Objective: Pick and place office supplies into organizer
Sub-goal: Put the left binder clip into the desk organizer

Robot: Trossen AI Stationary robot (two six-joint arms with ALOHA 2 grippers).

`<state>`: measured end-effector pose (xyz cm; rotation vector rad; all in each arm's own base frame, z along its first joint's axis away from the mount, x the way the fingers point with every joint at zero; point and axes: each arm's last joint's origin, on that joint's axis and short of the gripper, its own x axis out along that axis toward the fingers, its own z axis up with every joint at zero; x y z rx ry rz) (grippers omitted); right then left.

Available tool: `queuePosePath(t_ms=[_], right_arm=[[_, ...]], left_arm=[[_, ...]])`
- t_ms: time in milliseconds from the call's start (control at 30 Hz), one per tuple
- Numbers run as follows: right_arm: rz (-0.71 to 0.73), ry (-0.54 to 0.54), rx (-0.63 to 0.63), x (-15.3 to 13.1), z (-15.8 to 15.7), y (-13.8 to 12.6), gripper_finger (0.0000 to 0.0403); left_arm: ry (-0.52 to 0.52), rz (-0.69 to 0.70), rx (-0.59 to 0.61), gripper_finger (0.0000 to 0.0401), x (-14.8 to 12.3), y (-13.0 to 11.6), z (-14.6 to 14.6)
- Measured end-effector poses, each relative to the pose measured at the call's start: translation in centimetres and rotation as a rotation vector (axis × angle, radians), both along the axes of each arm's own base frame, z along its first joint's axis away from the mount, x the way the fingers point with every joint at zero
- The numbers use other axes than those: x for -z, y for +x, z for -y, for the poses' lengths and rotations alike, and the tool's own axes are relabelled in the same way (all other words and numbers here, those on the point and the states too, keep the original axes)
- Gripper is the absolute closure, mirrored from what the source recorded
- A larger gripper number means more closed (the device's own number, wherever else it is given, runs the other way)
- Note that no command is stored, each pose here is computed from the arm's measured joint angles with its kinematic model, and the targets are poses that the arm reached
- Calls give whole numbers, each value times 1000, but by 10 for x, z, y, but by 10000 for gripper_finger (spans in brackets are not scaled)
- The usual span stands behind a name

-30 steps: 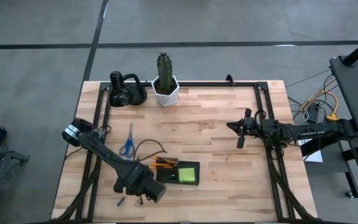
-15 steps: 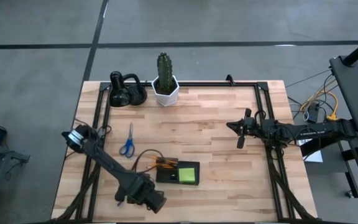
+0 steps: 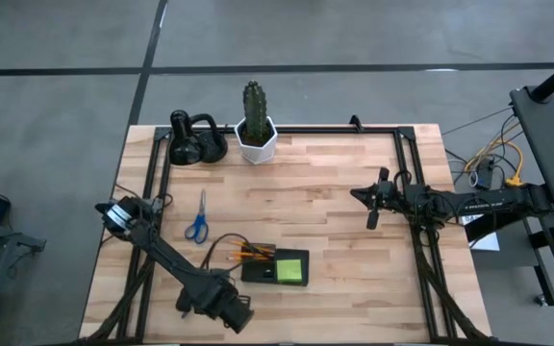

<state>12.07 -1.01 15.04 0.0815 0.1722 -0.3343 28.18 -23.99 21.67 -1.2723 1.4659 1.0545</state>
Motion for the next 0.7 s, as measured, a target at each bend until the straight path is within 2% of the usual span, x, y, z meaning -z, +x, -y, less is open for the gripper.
queuePosePath(t_ms=[700], right_arm=[[-3, -9, -1, 0, 0, 0, 394]], left_arm=[[29, -15, 38, 232, 15, 3, 4]])
